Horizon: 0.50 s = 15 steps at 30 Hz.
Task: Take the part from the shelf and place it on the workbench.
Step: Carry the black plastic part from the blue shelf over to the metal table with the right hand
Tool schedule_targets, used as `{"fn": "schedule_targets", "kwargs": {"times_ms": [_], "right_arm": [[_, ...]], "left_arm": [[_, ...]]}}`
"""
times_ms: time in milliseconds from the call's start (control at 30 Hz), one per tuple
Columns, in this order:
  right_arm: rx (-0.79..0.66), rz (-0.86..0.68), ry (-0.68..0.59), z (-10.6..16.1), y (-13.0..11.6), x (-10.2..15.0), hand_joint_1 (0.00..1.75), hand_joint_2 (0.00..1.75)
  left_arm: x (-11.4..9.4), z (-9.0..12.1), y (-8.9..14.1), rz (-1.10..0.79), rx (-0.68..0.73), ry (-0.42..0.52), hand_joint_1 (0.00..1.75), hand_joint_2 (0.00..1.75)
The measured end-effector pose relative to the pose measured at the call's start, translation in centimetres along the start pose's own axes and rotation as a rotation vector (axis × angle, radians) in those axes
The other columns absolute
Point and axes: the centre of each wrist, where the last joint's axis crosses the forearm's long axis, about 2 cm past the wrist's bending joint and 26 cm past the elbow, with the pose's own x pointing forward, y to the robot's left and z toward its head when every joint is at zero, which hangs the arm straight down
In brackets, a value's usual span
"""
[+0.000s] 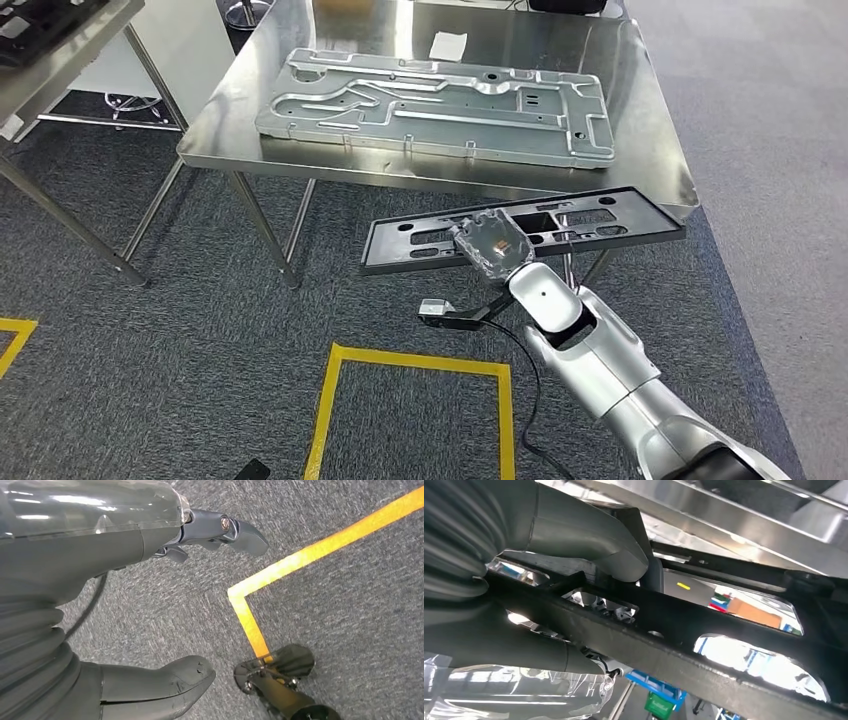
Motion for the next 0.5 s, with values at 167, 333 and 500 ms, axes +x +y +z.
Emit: {"fn": "schedule_targets", "kwargs": {"times_ms": [167, 333, 500], "right_arm": [[-0.057, 0.079, 0.049, 0.1, -0.5, -1.6, 1.75, 1.75], [-0.173, 0.140, 0.123, -0.6, -2.7, -3.7, 1.75, 1.75], [-0.217, 0.160, 0.135, -0.9, -3.5, -4.1, 1.75, 1.75]], "left_arm": [[-0.1, 0.0, 0.0, 0.000, 0.001, 0.003, 0.00, 1.75], [0.0, 0.0, 0.2, -0.004, 0.009, 0.007, 0.00, 1.75], [-0.2, 0.0, 0.3, -0.006, 0.010, 0.010, 0.00, 1.75]]}}
